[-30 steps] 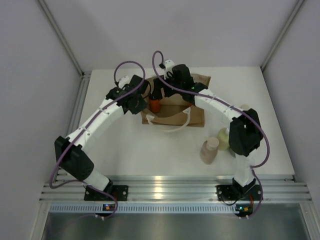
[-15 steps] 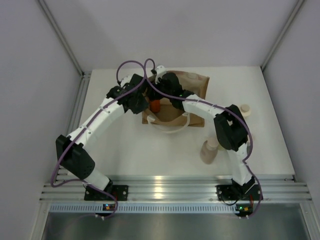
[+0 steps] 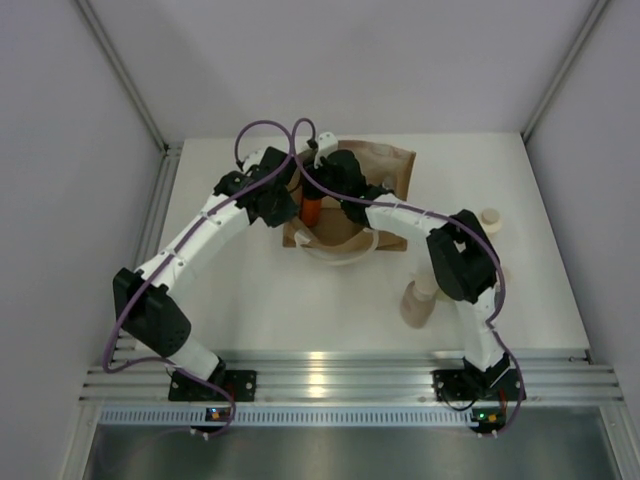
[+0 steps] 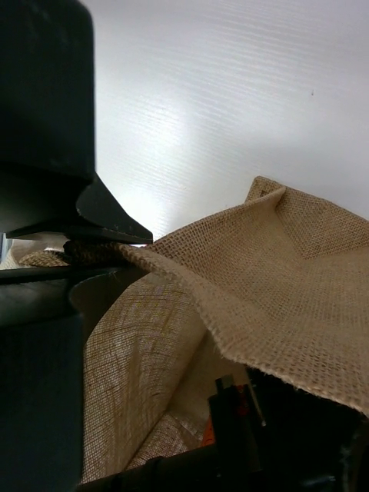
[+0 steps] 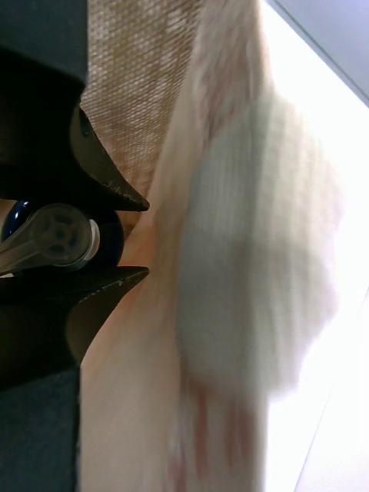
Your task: Take the personal care products out of the canvas bag
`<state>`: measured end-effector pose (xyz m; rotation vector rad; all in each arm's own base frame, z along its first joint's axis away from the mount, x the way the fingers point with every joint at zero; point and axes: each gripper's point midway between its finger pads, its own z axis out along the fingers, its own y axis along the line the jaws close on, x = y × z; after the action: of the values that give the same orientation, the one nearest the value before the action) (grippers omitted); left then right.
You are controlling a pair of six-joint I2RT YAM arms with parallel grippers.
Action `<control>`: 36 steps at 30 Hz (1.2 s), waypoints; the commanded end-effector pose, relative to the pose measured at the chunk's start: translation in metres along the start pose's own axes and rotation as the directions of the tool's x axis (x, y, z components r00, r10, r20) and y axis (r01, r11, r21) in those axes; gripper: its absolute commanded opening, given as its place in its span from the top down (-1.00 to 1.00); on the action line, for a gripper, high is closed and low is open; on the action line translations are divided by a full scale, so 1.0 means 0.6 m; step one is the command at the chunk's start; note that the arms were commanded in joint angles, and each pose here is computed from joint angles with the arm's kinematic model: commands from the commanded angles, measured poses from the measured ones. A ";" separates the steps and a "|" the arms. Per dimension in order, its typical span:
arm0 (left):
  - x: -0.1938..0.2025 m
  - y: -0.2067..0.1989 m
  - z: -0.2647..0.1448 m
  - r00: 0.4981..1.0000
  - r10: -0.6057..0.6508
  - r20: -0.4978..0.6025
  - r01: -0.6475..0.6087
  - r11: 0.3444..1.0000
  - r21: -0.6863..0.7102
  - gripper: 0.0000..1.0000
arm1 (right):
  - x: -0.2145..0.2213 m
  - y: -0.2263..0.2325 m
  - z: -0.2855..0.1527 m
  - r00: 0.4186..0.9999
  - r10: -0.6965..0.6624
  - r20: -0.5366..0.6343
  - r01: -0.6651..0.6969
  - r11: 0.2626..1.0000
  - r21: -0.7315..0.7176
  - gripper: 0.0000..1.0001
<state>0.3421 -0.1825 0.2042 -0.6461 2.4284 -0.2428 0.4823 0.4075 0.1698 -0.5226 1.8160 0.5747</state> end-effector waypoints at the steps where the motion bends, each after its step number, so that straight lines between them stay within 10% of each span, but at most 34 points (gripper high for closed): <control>1: 0.019 0.020 0.015 0.997 0.034 -0.065 -0.038 0.997 -0.061 1.00 | -0.125 0.017 -0.055 0.982 0.002 0.191 -0.002 1.000 0.002 1.00; 26: -0.007 0.003 0.034 0.998 0.027 -0.048 -0.030 0.997 -0.065 1.00 | -0.440 0.084 -0.455 0.876 -0.056 0.480 0.141 0.980 -0.142 1.00; 36: -0.023 -0.006 0.032 0.992 0.122 -0.032 -0.123 0.991 -0.045 1.00 | -0.293 0.123 -0.561 0.946 -0.111 0.304 0.202 0.936 -0.288 1.00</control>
<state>0.3648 -0.1848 0.2061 -0.5721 2.4490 -0.2130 0.2676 0.2724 0.4628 -0.6680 1.3870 0.7574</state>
